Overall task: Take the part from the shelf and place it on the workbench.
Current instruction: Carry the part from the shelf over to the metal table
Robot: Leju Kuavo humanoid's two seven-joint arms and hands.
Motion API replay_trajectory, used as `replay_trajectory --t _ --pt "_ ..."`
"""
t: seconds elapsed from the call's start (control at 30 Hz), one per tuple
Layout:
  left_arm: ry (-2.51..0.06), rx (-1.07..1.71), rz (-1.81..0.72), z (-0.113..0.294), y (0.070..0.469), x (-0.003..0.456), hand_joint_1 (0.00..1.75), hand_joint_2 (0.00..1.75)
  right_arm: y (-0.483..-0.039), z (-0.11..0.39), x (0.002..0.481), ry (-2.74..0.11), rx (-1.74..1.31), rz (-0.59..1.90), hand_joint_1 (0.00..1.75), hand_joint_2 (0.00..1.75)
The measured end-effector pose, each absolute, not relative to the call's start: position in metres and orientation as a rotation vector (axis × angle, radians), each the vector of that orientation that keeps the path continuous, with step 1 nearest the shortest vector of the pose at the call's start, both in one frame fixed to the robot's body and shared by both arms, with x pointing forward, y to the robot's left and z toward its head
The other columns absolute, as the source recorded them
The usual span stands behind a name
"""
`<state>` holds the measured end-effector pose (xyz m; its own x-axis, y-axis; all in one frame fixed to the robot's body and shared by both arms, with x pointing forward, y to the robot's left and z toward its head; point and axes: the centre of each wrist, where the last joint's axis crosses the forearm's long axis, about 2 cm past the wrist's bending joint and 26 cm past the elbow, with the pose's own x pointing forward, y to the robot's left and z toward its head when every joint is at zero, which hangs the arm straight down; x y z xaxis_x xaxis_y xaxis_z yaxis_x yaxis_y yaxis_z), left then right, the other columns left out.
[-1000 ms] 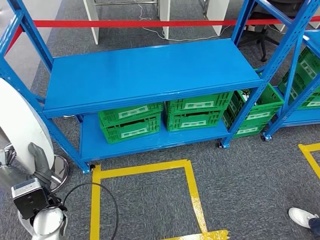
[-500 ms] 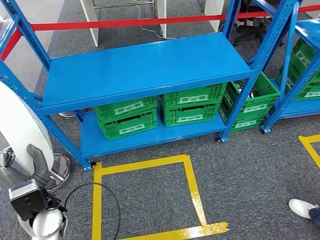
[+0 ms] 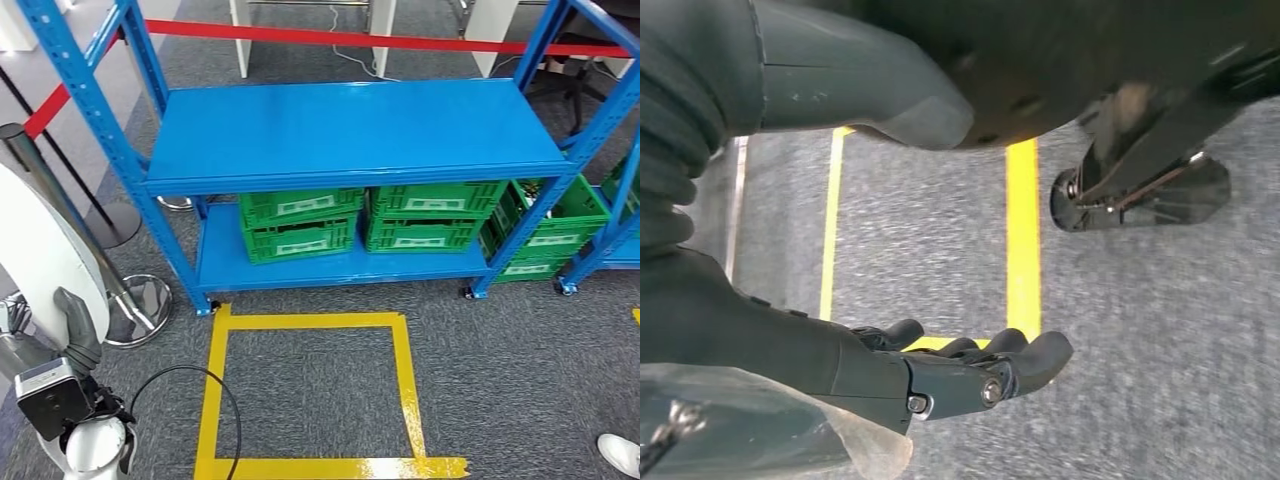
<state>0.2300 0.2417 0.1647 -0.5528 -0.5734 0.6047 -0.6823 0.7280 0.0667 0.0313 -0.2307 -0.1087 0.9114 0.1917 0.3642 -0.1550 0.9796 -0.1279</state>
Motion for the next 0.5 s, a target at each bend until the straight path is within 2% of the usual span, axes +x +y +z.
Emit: replay_trajectory --t 0.5 --pt "-2.318 0.944 0.236 0.1649 0.2424 0.2304 1.75 1.75 -0.2308 -0.109 0.0286 -0.382 -0.091 0.182 0.0 1.75"
